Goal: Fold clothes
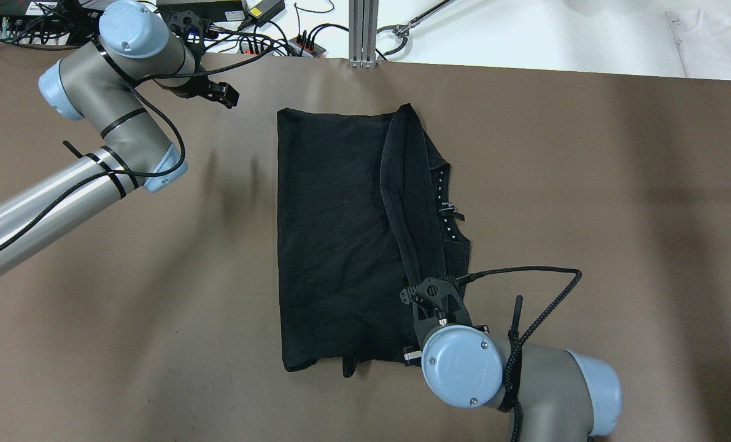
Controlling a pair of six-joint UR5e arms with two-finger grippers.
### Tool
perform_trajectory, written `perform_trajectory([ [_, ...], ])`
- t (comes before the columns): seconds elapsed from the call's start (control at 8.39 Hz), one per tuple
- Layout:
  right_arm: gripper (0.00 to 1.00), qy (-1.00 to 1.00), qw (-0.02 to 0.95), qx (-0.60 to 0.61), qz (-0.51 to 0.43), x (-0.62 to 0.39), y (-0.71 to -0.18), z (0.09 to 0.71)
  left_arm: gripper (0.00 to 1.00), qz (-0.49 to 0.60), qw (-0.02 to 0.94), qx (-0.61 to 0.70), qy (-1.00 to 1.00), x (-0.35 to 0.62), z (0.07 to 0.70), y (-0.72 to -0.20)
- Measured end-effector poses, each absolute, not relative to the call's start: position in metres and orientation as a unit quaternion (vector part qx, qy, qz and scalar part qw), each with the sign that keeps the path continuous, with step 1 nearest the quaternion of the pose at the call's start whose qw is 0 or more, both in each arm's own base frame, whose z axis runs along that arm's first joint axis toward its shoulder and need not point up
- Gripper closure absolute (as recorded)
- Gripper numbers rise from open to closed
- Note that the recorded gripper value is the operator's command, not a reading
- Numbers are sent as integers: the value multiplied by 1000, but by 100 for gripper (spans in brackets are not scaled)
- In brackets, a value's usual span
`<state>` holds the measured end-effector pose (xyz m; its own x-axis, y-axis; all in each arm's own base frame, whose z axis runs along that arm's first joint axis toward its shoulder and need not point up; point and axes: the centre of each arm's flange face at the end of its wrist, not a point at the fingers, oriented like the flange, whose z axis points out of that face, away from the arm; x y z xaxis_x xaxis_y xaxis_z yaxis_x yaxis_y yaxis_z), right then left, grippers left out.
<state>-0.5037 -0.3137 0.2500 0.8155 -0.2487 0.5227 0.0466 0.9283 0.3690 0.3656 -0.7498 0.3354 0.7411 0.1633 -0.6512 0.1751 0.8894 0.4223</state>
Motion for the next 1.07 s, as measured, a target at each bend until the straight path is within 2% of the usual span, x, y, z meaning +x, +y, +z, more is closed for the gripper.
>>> perform_trajectory([
  [0.12, 22, -288, 938, 174, -82, -514, -323, 247, 0, -4, 903, 235, 360, 365, 335, -750],
  [0.36, 46, -273, 941, 176, -98, -535, -334, 248, 0, -4, 903, 235, 360, 365, 336, -750],
  [0.6, 60, -263, 941, 177, -116, -544, -337, 252, 0, -3, 904, 234, 359, 365, 339, -749],
  [0.71, 64, -258, 941, 178, -125, -545, -338, 255, 0, -3, 904, 233, 358, 365, 340, -749],
  [1.07, 64, -251, 942, 180, -133, -546, -342, 259, 0, -3, 904, 233, 358, 364, 342, -749],
])
